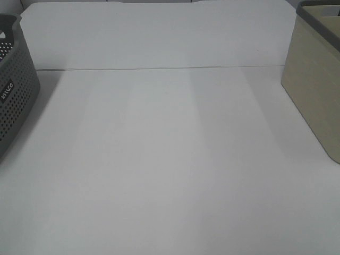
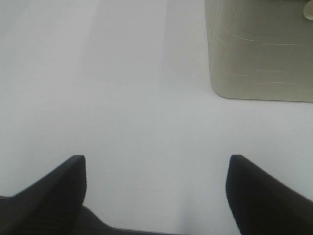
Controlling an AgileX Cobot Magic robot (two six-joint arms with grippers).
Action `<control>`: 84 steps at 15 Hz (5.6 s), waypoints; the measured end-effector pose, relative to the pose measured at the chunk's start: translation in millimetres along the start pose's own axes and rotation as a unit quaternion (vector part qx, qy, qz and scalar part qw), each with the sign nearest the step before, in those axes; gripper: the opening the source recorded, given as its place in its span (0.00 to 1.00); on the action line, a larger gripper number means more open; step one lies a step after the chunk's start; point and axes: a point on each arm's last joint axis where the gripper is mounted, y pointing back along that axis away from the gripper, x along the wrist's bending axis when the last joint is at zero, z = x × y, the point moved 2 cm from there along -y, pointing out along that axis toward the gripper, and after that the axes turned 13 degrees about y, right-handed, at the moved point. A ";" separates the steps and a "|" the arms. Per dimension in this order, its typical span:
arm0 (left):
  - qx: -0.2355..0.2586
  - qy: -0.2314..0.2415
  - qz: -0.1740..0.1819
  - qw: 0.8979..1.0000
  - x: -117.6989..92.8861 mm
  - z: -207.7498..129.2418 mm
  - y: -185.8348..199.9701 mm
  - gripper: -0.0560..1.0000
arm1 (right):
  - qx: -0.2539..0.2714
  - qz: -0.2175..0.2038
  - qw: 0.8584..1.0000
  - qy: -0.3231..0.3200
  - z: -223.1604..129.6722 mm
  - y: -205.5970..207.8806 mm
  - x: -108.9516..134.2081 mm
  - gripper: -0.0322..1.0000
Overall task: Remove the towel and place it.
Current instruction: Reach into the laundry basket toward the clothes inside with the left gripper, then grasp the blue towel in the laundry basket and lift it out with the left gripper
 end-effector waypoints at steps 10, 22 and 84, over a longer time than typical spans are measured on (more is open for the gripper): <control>0.000 0.000 0.000 1.000 0.0 0.0 0.0 0.99 | 0.000 0.000 1.000 0.000 0.0 0.0 0.0 0.78; 0.131 -0.200 0.024 0.971 -30.1 117.0 -18.7 0.99 | 0.000 0.000 1.000 0.000 0.0 0.0 0.0 0.78; 0.149 -0.445 0.018 0.883 -62.1 312.4 -209.5 0.05 | 0.000 0.000 1.000 0.000 0.0 0.0 0.0 0.78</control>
